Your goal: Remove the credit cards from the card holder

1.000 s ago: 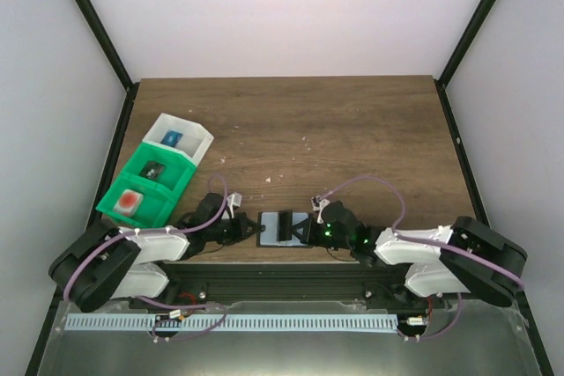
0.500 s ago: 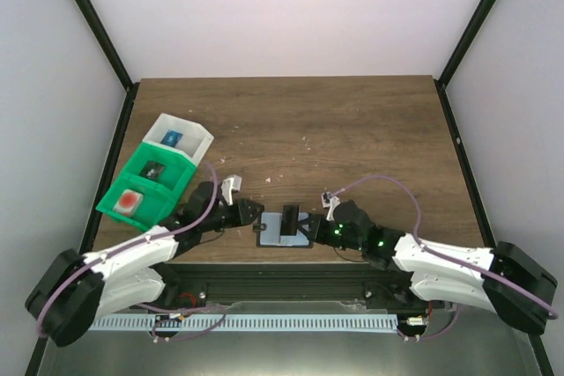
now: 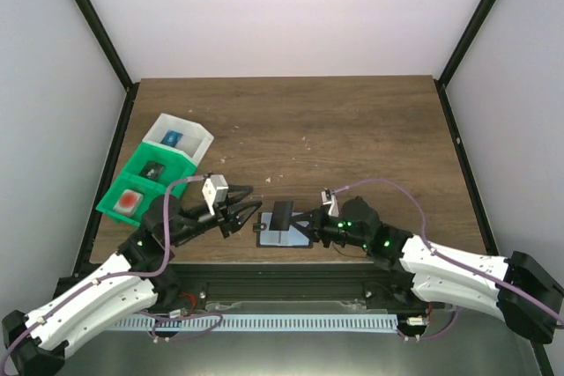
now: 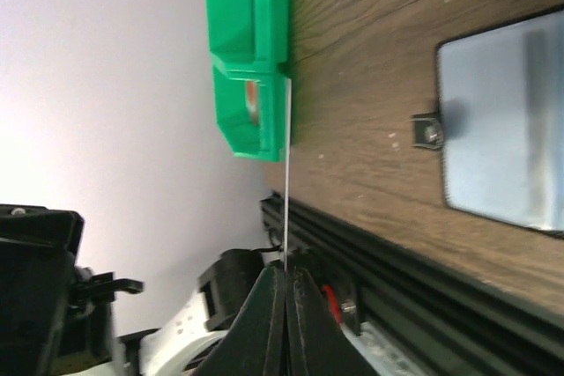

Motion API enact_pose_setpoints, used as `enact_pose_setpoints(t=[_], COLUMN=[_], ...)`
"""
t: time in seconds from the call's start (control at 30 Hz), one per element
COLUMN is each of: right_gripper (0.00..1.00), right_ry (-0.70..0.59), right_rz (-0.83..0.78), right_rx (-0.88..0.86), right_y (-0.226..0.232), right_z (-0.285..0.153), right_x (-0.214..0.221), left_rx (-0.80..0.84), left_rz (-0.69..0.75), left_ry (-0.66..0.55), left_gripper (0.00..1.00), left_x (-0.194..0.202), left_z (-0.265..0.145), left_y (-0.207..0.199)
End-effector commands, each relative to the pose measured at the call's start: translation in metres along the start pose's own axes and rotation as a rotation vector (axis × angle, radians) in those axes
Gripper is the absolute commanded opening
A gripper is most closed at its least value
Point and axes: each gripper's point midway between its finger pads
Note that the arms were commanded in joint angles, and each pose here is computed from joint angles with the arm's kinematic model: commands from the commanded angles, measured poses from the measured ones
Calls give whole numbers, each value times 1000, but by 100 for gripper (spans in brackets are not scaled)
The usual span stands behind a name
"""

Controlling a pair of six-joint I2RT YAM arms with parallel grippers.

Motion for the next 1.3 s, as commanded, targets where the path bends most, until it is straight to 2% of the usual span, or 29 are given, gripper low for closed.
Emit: enact_pose_setpoints(t=[0.0,0.17,0.37,0.7,0.83,1.0,1.27], right_gripper=[0,1,0,0,1,0,1], right_ry=[26,15,-45,-30,-16,60,81], right_rz=[135,212,253,275,275,286,296], right_rx=[-171,-193,-206,-224,-227,-235,-255], right_y=[51,68,77,87,89,95,103], right_z=[-7,-11,-18,-20,-17,-11,-8], right_x=[-1,-6,-17,-17,-16,-6,-4], left_rx=[141,74,200,179,180,182,194], left_rz=[213,354,481,607,650,718,788], left_ry=[23,143,109,250,215,225,250], left_gripper=[49,53,57,53,53,51,50], left_x=[-9,1,-1,34,29,37,46], left_z=[-5,-5,-16,-7,-4,-3,-4], left_y=[-30,-17,-41,-21,-22,-18,-15])
Point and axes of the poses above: each gripper's point midway between its finger pads, its own z axis out along the fingers, its own y axis along the line the jaws close on, x = y × z, and after that the axes turned 1 degree about -z, right-handed
